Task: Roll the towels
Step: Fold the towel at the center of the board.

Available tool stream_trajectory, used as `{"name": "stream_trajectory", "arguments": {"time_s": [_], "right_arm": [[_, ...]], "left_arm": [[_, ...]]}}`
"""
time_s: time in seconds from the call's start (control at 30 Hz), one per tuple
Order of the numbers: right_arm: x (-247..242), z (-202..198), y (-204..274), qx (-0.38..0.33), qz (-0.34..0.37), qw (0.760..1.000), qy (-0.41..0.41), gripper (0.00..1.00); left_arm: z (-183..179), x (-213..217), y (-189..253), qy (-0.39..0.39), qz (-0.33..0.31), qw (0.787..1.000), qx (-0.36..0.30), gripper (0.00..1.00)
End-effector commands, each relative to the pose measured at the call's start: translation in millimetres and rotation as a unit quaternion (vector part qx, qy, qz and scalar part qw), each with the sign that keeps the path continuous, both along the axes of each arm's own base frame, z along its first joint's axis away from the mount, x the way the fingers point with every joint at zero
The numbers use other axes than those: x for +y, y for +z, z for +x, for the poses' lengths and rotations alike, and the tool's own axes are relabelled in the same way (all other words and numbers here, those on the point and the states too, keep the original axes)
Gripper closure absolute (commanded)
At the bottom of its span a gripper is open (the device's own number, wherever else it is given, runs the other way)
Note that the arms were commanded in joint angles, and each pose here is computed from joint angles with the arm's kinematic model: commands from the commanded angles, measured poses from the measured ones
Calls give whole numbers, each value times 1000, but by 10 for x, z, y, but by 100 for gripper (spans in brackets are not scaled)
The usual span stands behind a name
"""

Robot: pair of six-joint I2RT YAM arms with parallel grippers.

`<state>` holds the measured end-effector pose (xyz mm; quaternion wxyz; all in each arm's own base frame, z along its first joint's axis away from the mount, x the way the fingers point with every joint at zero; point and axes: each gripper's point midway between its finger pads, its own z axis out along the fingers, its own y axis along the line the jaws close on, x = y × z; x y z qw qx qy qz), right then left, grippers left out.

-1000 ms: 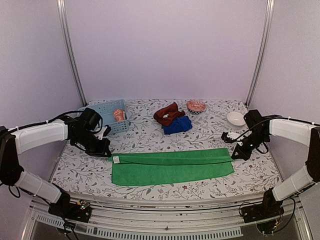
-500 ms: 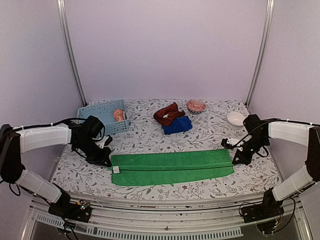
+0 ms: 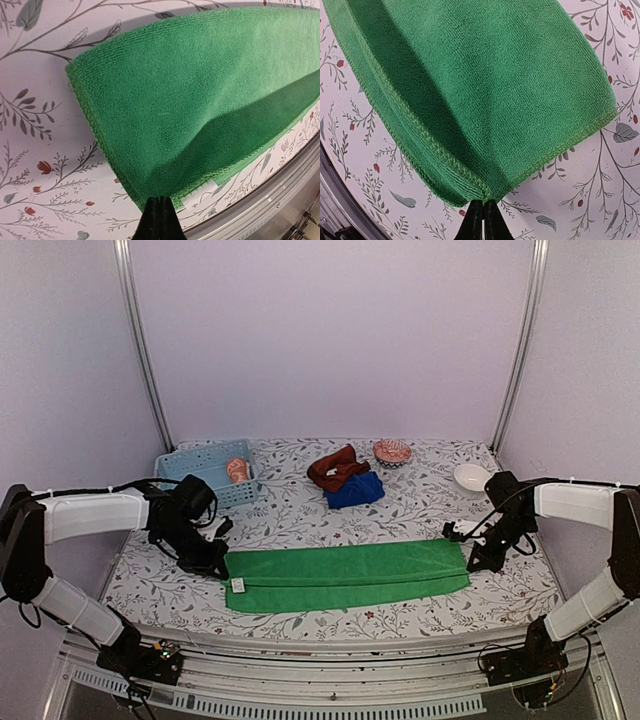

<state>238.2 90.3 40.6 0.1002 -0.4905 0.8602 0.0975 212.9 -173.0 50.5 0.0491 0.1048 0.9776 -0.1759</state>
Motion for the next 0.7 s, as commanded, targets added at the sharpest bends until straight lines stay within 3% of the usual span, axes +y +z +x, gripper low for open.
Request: {"name": "stream_trajectory", "arguments": {"time_s": [0.0, 0.43, 0.57, 0.67], "right_arm": [[-62, -38, -31, 9, -19, 1000, 13, 97], [-146, -247, -201, 16, -37, 999, 37, 97], [-197, -414, -216, 2, -40, 998, 51, 93], [-241, -387, -123, -52, -46, 996, 56, 79]], "left_arm": [[-81, -20, -16, -12, 6, 1000, 18, 100], [-293, -86, -41, -32, 9, 999, 23, 97], [-503, -24, -19, -25, 26, 999, 40, 84], [-476, 105, 141, -2, 47, 999, 10, 72]]}}
